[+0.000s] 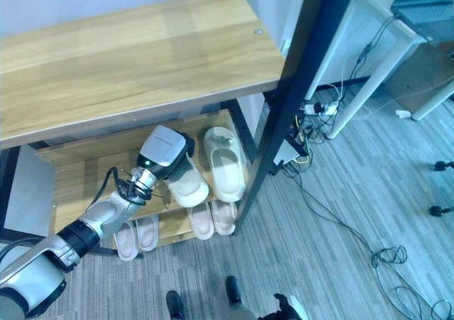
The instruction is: Arrange the slippers neatly on the shoe rack.
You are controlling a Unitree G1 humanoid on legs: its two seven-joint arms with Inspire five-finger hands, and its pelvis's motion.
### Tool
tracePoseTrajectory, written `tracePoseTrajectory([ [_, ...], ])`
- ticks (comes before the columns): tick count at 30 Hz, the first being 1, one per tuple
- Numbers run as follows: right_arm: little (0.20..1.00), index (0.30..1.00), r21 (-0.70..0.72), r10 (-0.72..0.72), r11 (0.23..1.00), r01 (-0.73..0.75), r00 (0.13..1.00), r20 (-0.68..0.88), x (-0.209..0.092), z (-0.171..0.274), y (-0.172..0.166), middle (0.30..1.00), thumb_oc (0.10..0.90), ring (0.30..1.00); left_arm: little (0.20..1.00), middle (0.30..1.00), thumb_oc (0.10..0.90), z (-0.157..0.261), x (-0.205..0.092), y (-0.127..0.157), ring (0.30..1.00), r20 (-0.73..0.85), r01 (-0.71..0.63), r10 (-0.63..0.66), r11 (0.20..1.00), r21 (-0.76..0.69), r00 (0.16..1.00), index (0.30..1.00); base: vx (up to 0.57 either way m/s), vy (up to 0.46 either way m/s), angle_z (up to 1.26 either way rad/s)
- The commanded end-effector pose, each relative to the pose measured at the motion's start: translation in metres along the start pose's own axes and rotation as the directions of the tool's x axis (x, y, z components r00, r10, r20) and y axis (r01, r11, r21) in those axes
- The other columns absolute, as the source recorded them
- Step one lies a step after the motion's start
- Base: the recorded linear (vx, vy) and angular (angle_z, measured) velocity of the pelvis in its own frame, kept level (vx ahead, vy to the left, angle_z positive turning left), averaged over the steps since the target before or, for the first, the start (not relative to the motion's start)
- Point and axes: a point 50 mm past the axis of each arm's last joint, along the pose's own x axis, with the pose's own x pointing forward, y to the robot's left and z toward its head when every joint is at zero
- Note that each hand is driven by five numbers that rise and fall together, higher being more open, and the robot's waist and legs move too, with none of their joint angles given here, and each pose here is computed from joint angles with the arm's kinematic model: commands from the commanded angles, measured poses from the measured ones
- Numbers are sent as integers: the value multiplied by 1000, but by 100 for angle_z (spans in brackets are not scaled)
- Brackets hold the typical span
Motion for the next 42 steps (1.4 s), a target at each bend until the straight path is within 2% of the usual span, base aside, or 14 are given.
tracePoseTrajectory([
  [1,900,900,23,-58,998,58,998,19,3,3,-15,900,800,900,300,300,400,-16,50,60,300,34,-265,263,958,108,964,300,5,-17,-3],
  [9,900,900,94,-82,993,78,996,39,5,12,-18,900,800,900,300,300,400,-12,68,78,300,96,-301,287,936,184,953,300,8,-7,-5],
  [15,900,900,123,-77,990,71,996,45,5,15,-17,900,800,900,300,300,400,-13,73,78,300,97,-291,276,931,221,956,300,4,-4,2],
  [16,900,900,128,-76,989,69,996,44,5,14,-16,900,800,900,326,326,417,-13,74,79,326,95,-291,276,930,226,956,326,13,2,5],
  [17,900,900,131,-72,989,66,997,42,5,13,-16,900,800,900,415,415,477,-14,73,78,415,92,-288,274,930,227,957,415,19,3,3],
  [18,900,900,133,-68,989,63,997,39,4,12,-15,900,800,900,599,599,599,-13,72,77,599,89,-286,273,932,222,958,599,0,0,0],
  [19,900,900,138,-65,989,59,997,37,4,11,-14,900,800,900,900,900,800,-13,71,75,900,84,-283,272,935,213,959,900,0,0,0],
  [33,900,900,169,-22,985,21,1000,9,0,5,-2,900,800,900,900,900,800,-25,51,72,900,28,-254,253,953,165,967,900,0,1,3],
  [42,900,900,182,2,983,0,1000,-13,-1,1,4,900,800,900,900,900,800,-27,36,57,900,-4,-178,179,979,97,984,900,0,0,0],
])
